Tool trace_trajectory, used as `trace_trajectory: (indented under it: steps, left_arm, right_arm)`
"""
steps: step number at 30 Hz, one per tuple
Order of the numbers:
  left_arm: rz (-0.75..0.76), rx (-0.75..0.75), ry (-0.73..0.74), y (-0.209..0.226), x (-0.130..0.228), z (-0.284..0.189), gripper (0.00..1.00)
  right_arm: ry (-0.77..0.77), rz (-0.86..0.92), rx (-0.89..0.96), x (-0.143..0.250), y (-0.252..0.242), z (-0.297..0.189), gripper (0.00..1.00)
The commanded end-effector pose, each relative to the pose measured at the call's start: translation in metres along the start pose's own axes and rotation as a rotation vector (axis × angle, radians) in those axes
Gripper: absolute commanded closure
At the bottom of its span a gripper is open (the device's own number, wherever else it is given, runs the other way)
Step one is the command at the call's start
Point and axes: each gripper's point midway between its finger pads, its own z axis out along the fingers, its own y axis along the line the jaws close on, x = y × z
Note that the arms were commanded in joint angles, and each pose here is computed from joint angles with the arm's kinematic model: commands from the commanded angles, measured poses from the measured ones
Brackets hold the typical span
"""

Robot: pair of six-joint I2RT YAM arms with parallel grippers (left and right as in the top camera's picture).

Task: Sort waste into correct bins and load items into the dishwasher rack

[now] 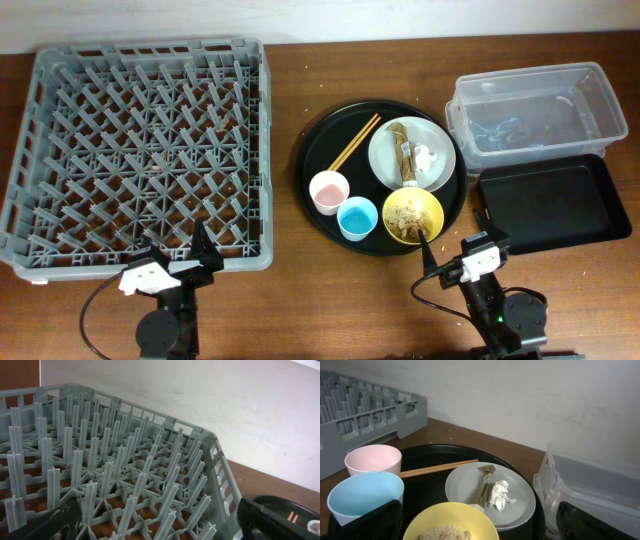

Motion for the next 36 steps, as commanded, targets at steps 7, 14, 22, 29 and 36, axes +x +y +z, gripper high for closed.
trace_trajectory:
  steps: [7,14,22,29,36]
  left_arm:
    - [0.019,-0.012,-0.008,0.002,0.0,0.0,0.01]
    - [0.018,-0.004,-0.006,0.001,0.0,0.0,0.01]
    - [0.018,0.004,-0.005,0.0,0.0,0.0,0.01]
    - [0.001,0.206,-0.058,-0.038,-0.017,-0.005,0.01]
    - [0.099,0.223,0.06,-0.067,-0.084,-0.017,0.01]
  right_arm:
    - [0.006,0.002,0.009,0.003,-0.001,0.0,0.02]
    - [0.006,0.002,0.009,0.003,-0.001,0.0,0.01]
    - [0.005,0.002,0.008,0.003,-0.001,0.0,0.01]
    - [-0.1,0.032,-0.082,-0.023,0.013,-0.002,0.02]
    - [-0.109,0.347,-0.1,-0.092,0.002,-0.016,0.01]
